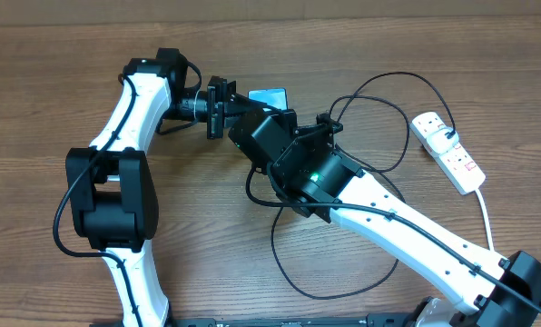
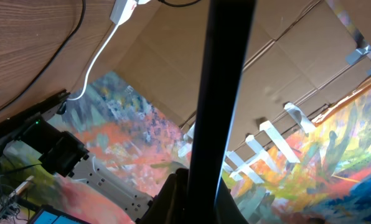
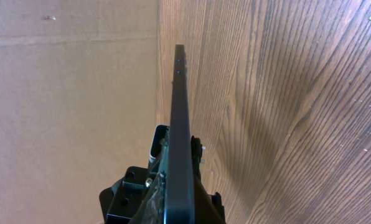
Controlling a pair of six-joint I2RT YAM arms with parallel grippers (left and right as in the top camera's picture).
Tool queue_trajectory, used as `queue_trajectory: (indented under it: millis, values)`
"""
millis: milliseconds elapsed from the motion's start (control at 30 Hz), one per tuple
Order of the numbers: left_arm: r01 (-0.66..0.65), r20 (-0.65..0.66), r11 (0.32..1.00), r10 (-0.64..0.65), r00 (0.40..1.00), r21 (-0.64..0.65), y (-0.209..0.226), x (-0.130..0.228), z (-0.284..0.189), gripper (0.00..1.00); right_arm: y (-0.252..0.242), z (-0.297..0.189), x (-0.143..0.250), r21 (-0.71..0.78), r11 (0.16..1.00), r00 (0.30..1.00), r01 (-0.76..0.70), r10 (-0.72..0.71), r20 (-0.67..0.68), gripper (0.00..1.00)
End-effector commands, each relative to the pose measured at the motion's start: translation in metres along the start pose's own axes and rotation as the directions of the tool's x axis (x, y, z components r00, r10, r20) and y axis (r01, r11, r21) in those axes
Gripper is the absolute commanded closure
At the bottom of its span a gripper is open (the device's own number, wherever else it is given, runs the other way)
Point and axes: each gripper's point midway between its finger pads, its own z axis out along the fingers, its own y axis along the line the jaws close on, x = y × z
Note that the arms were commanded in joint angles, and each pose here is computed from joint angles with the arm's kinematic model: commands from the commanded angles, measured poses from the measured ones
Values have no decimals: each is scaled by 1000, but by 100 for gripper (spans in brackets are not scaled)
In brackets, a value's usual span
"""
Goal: Plug charger to phone and switch on socket
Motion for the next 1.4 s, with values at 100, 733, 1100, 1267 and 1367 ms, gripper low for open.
queue_trajectory:
  millis: [100, 733, 1100, 1267, 1367]
  values:
    - [10, -5, 1000, -10, 1000, 7, -6, 3, 0, 96, 12, -8, 2, -26, 994, 994, -106, 105, -9, 61]
    - [-405, 102, 906, 418, 903, -123, -12, -35, -3, 96, 40, -46, -95, 80, 716, 701, 693, -696, 156, 14]
    - [-425, 329, 738, 636, 698, -524, -34, -49, -44, 96, -38, 4, -148, 310, 620, 692, 720, -673, -260, 0]
    - [-190, 470, 664, 674, 570, -723, -25, -56, -94, 96, -69, 34, -111, 209, 476, 514, 854, -711, -479, 7]
    - [-94, 493, 632, 682, 540, -769, -16, -55, -112, 96, -96, 52, -90, 177, 395, 420, 902, -701, -576, 7]
